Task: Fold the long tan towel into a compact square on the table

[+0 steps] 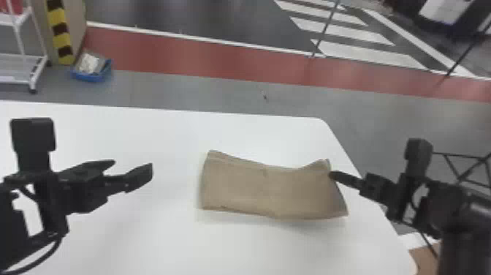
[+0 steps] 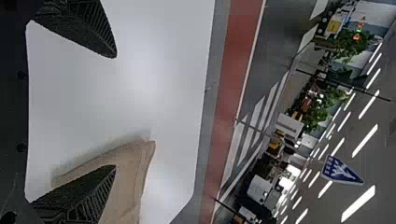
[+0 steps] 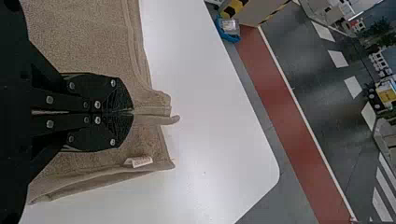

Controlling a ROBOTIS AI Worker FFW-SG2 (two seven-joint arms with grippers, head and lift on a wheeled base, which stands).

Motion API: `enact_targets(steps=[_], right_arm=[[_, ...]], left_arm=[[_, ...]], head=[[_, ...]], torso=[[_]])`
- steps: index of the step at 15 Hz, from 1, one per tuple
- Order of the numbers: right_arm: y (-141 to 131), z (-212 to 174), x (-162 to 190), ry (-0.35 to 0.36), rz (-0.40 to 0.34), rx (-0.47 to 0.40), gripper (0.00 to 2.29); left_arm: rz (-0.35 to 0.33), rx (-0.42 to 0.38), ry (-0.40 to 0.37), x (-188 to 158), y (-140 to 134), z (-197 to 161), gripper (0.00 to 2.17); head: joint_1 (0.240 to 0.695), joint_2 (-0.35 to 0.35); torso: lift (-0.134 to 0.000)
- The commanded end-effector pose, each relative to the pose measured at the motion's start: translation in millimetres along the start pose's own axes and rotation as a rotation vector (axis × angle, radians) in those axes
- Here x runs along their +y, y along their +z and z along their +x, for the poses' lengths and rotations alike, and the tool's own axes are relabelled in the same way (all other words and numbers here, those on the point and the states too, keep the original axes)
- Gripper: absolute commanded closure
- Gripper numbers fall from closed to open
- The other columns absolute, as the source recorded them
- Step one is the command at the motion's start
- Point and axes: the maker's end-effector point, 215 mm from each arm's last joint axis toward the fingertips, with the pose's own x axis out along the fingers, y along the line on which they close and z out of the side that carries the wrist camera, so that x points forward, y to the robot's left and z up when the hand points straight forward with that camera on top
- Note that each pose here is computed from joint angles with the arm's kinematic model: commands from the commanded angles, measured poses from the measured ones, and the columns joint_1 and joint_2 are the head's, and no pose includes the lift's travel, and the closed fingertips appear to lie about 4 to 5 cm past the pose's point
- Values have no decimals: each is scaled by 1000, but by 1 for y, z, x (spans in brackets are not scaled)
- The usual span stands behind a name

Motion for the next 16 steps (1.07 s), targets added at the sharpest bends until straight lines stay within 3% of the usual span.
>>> enact_targets(steps=[1, 4, 10, 11, 14, 16], right_arm=[[7, -8, -2, 9, -11, -31, 1295], [28, -18, -13, 5, -25, -97, 1295], [4, 33, -50, -50, -54, -22, 1281], [2, 41, -51, -60, -65, -13, 1112], [8, 40, -49, -74, -103, -71, 2], [19, 18, -56, -95, -114, -120, -2]], left_arm=[[-1, -1, 5, 2, 0, -1, 33], [-2, 0, -1, -2, -1, 1, 33], [6, 6, 12, 4, -3, 2, 33], [5, 8, 14, 5, -4, 1, 33], [4, 11, 22, 11, -5, 1, 33], [7, 7, 23, 12, -1, 2, 33]], head=[[695, -350], [695, -350], [695, -350], [695, -350], [695, -350], [695, -350]], torso=[[-124], [-124], [-124], [-124], [-124], [-124]])
